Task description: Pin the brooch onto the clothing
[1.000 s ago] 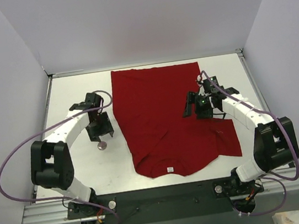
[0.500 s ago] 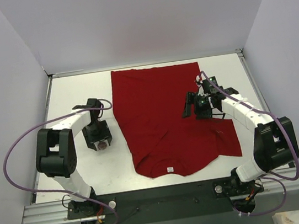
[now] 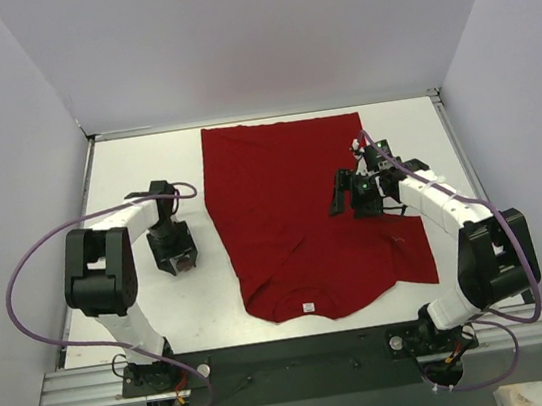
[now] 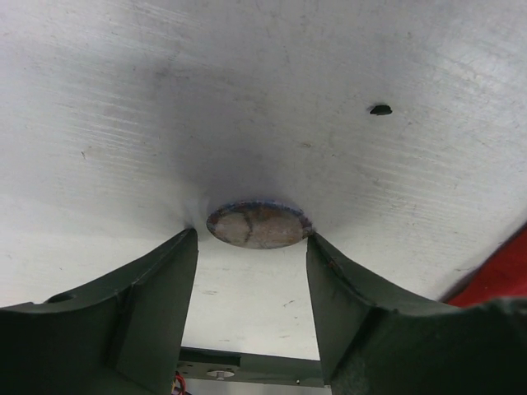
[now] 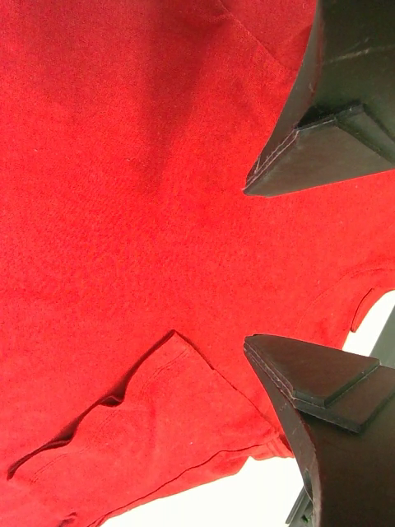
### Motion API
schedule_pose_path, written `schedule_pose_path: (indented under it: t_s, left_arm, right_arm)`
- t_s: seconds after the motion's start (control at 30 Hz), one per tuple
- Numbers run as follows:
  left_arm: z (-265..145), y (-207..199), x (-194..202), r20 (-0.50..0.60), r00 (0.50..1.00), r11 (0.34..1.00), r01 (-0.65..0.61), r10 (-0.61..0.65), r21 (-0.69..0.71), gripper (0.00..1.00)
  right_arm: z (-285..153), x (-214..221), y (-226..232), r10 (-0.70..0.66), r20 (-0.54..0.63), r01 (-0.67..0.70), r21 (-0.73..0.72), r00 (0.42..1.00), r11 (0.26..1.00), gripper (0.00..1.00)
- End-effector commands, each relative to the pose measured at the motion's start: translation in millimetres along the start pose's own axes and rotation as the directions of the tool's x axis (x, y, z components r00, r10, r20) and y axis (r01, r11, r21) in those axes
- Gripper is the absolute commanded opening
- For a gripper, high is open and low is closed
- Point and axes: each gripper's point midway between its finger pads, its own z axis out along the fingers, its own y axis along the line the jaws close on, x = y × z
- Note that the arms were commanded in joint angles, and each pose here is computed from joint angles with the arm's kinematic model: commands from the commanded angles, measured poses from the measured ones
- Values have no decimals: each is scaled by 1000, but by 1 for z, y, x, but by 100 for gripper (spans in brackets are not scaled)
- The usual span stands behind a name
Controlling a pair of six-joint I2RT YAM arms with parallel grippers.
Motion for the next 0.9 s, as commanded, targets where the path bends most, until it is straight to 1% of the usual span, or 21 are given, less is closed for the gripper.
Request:
schedule_pose_path:
  t_s: [0.0,0.23,0.33,0.37,0.43,0.57,0.67,0.8,0.83,0.87]
  left_arm:
    - [20,-15,-12,13,1000,998,-7,6,69,61]
    - [29,-14,-21,1,1000,998,-11,11,61,60]
    - [30,-13,-27,-10,1000,999,-11,11,52,62]
    - [29,-12,-29,-9,1000,999,-11,11,46,64]
    - [27,-9,-35,-3,1000,999,-12,12,30,67]
    - [27,-11,-43,0,1000,999,-19,19,29,68]
    - [28,-12,-47,1,1000,999,-19,19,30,64]
    - [30,-13,-50,-1,1000,999,-17,17,31,56]
    - [32,-13,-50,-5,1000,999,-19,19,32,50]
    - [32,-14,-52,-8,1000,999,-17,17,36,47]
  right_arm:
    - [-2,-6,8,-23,-5,23,-17,1000,1000,68]
    - [0,-7,9,-31,-15,30,-20,999,999,68]
    - [0,-7,10,-33,-19,32,-21,999,999,68]
    - [0,-7,10,-33,-19,32,-20,999,999,68]
    - [0,-7,11,-34,-21,33,-20,999,999,68]
    - [1,-9,11,-32,-20,32,-17,999,999,68]
    - [3,-9,11,-34,-25,33,-18,999,999,68]
    - [4,-8,11,-35,-29,35,-15,999,999,68]
    - [4,-8,10,-35,-30,34,-13,999,999,68]
    - [4,-8,10,-36,-32,35,-16,999,999,68]
